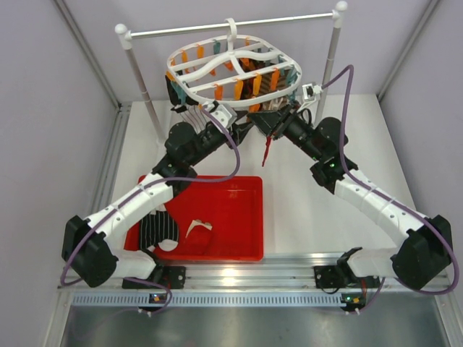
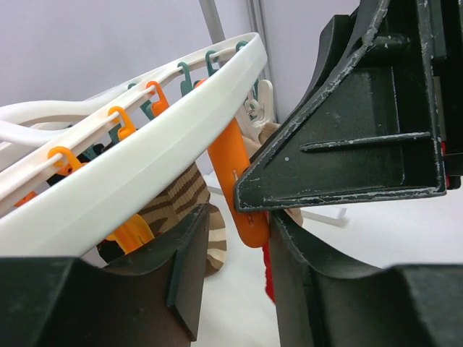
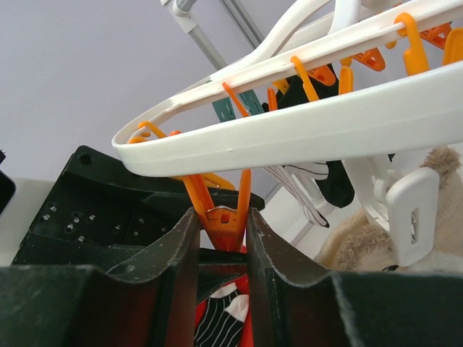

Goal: Clip the socks to the hanger
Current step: Open the clamp at the hanger.

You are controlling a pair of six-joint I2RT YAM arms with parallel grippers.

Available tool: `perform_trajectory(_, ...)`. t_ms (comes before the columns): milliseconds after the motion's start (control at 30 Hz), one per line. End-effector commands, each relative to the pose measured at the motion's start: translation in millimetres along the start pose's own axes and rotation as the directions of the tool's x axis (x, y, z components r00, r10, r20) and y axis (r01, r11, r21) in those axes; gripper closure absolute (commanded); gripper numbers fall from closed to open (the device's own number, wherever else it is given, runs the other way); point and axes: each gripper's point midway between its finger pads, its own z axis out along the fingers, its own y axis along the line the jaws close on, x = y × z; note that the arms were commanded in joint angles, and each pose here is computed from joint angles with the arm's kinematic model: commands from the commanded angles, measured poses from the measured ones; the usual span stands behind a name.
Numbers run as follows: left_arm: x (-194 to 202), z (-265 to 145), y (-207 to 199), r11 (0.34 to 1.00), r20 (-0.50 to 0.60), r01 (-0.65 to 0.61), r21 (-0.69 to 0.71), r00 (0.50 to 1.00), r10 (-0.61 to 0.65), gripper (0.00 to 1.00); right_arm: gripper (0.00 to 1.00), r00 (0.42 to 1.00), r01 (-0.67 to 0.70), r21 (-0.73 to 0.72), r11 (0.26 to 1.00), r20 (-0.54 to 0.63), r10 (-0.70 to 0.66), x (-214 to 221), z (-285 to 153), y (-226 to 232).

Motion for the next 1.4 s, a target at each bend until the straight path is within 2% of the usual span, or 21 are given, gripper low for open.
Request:
perform_trajectory(0, -41.7, 2.4, 2.7, 1.000, 0.104, -0.014, -0.001, 0.994, 0.014, 0.60, 0.88, 0.999, 0.009, -0.119, 0.993, 0.052, -0.003, -23.6, -1.7, 40.5)
perform_trajectory(100, -38.9, 1.9, -1.5, 1.000, 0.097, -0.022, 0.019, 0.995, 0.020, 0.75, 0.86, 0.999, 0.001, -0.123, 0.992, 0.053, 0.006, -25.5, -1.3, 43.3)
perform_trajectory(133, -38.0, 1.5, -2.6, 0.999, 0.095, -0.032, 0.023, 0.995, 0.029, 0.84, 0.82, 0.998, 0.002, -0.123, 0.992, 0.057, 0.005, -27.4, -0.6, 44.0)
perform_trajectory(200, -36.3, 0.9, -5.9, 0.999, 0.093, -0.041, 0.031, 0.995, 0.038, 0.91, 0.77, 0.998, -0.001, -0.110, 0.994, 0.067, 0.008, -31.2, 1.1, 43.1)
perform_trajectory(267, -33.0, 0.4, -5.4, 0.999, 0.085, -0.048, 0.023, 0.995, 0.046, 0.99, 0.68, 0.996, -0.011, -0.103, 0.995, 0.085, 0.020, -38.0, 2.3, 45.1)
perform_trajectory(333, -33.0, -0.2, -5.1, 0.998, 0.083, -0.053, 0.017, 0.995, 0.051, 1.00, 0.58, 0.993, -0.029, -0.085, 0.996, 0.109, 0.038, -45.2, 3.6, 44.3)
perform_trajectory(467, -26.9, -1.2, -5.3, 0.999, 0.067, -0.051, 0.012, 0.997, 0.050, 1.00, 0.47, 0.991, -0.058, -0.068, 0.996, 0.117, 0.066, -49.4, 5.5, 42.9)
perform_trajectory(567, -27.0, -1.5, -8.0, 0.999, 0.065, -0.048, 0.017, 0.997, 0.047, 1.00, 0.49, 0.990, -0.063, -0.057, 0.996, 0.123, 0.069, -50.7, 7.2, 41.3)
perform_trajectory(700, -27.0, -1.4, -14.1, 0.998, 0.062, -0.048, 0.031, 0.997, 0.046, 1.00, 0.59, 0.991, -0.060, -0.041, 0.997, 0.119, 0.064, -48.7, 8.5, 37.1)
perform_trajectory(800, -26.5, -2.0, -18.7, 0.996, 0.059, -0.071, 0.044, 0.996, 0.068, 1.00, 0.61, 0.990, -0.065, -0.019, 0.998, 0.121, 0.067, -47.4, 7.5, 32.5)
perform_trajectory(833, -24.0, -2.4, -21.4, 0.996, 0.051, -0.076, 0.050, 0.996, 0.074, 1.00, 0.64, 0.991, -0.064, -0.017, 0.998, 0.121, 0.065, -47.2, 7.4, 31.4)
perform_trajectory(867, -22.7, -2.9, -24.3, 0.995, 0.044, -0.084, 0.056, 0.996, 0.082, 1.00, 0.74, 0.991, -0.064, -0.018, 0.998, 0.120, 0.066, -46.8, 7.5, 31.9)
perform_trajectory(900, -22.8, -3.2, -24.9, 0.995, 0.045, -0.087, 0.057, 0.995, 0.084, 1.00, 0.74, 0.991, -0.062, -0.019, 0.998, 0.121, 0.064, -47.3, 7.1, 32.4)
perform_trajectory(1000, -21.1, -5.9, -24.4, 0.996, 0.030, -0.082, 0.046, 0.996, 0.081, 0.84, 0.93, 0.991, -0.061, -0.022, 0.998, 0.118, 0.063, -46.9, 7.6, 33.4)
perform_trajectory(1033, -21.5, -7.0, -23.3, 0.996, 0.026, -0.079, 0.039, 0.997, 0.078, 0.79, 0.96, 0.991, -0.057, -0.024, 0.998, 0.117, 0.059, -47.4, 7.1, 33.7)
perform_trajectory(1067, -19.3, -8.9, -22.5, 0.997, 0.012, -0.073, 0.033, 0.997, 0.072, 0.68, 0.99, 0.992, -0.056, -0.028, 0.998, 0.115, 0.059, -47.2, 7.0, 34.6)
perform_trajectory(1200, -15.8, -24.7, -20.6, 1.000, -0.049, -0.023, 0.003, 0.999, 0.023, 0.52, 1.00, 0.993, -0.050, -0.028, 0.998, 0.110, 0.053, -45.8, 5.0, 33.3)
perform_trajectory(1267, -5.7, -39.7, -26.2, 1.000, -0.113, 0.019, 0.009, 0.993, -0.018, 0.42, 1.00, 0.993, -0.047, -0.030, 0.998, 0.105, 0.050, -45.3, 3.3, 32.3)
perform_trajectory(1367, 1.1, -60.8, -29.4, 0.997, -0.177, 0.074, -0.014, 0.981, -0.075, 0.36, 1.00, 0.994, -0.047, -0.029, 0.998, 0.097, 0.050, -44.4, 1.8, 32.0)
